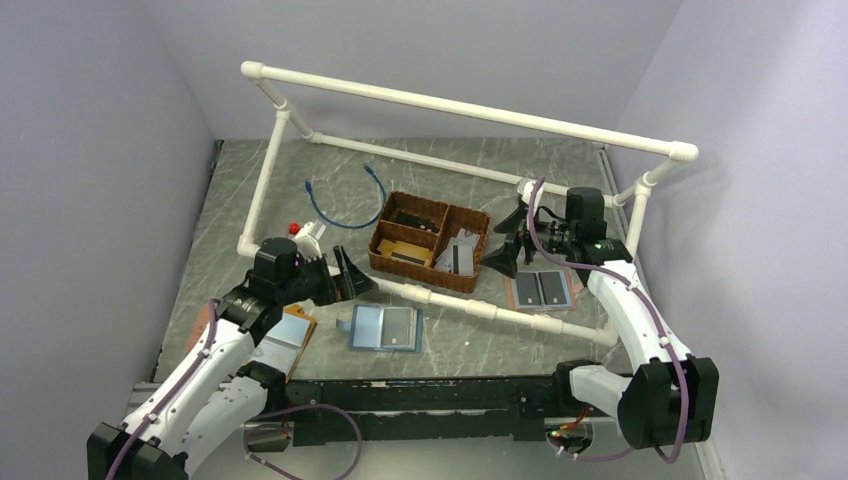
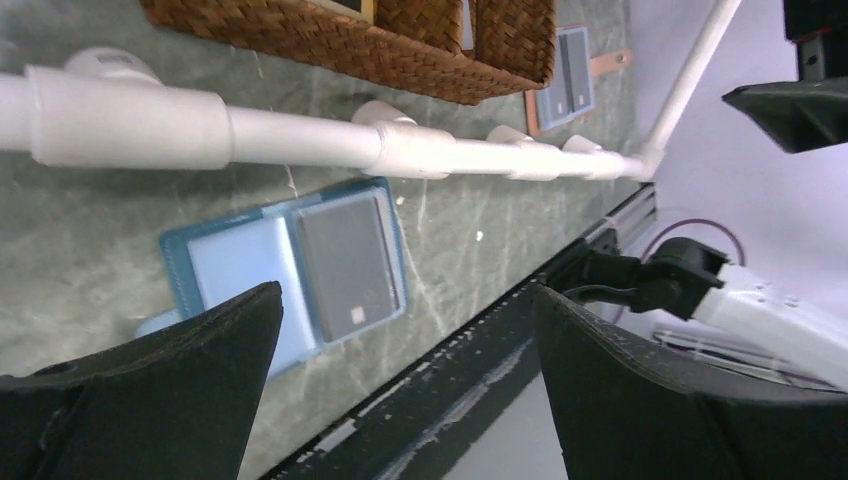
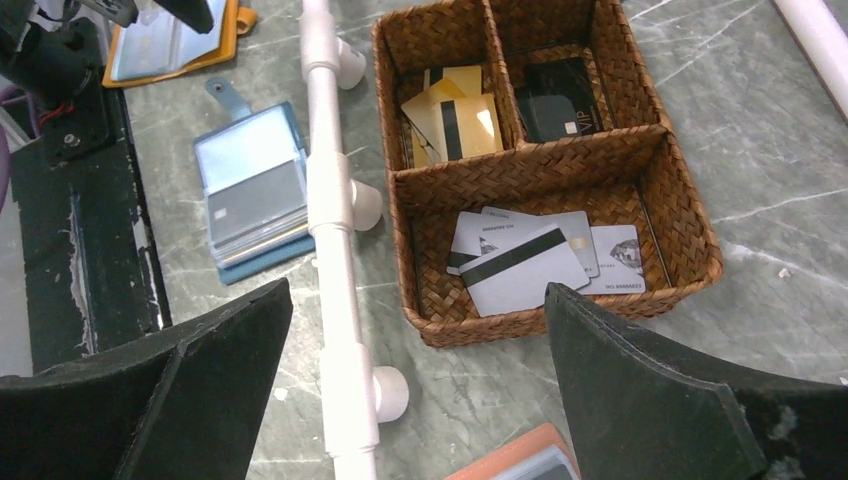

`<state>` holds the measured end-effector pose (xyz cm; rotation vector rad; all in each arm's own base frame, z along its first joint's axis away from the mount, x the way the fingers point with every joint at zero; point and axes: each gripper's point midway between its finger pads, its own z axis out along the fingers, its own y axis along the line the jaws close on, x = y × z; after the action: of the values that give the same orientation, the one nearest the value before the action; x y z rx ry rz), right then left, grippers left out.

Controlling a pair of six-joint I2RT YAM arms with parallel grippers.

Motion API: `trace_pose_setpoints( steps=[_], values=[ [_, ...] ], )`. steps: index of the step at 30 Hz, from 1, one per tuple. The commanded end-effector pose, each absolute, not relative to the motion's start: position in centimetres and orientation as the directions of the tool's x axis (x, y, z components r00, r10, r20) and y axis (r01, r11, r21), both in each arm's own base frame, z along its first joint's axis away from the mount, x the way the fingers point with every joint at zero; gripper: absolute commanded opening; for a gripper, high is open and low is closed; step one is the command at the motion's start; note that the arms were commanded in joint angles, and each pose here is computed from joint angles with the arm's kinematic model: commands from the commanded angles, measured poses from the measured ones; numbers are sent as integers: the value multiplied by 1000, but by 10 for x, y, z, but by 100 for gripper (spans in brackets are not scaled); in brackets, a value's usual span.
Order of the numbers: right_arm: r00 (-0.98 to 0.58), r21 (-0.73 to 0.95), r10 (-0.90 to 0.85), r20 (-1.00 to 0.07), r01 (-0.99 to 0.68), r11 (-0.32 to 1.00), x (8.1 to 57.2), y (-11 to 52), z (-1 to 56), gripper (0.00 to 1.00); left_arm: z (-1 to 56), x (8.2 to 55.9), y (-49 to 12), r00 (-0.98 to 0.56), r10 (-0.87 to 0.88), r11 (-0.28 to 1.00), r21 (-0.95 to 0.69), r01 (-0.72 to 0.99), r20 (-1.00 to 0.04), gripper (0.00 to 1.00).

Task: Take the credit cards out of the card holder
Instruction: Reset both arms

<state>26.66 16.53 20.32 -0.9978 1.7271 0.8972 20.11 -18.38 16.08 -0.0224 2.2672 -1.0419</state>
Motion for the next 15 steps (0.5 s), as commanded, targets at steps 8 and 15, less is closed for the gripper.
trace_pose_setpoints(
  steps=[8, 15],
  values=[
    [-164, 55, -223, -961, -903, 425, 274, 161, 225, 99, 164, 196, -187, -851, -395, 635, -772, 18, -345, 96],
    [-159, 50, -224, -962, -903, 427, 273, 161, 225, 99, 157, 193, -171, -868, -329, 748, -664, 1, -372, 94]
  ],
)
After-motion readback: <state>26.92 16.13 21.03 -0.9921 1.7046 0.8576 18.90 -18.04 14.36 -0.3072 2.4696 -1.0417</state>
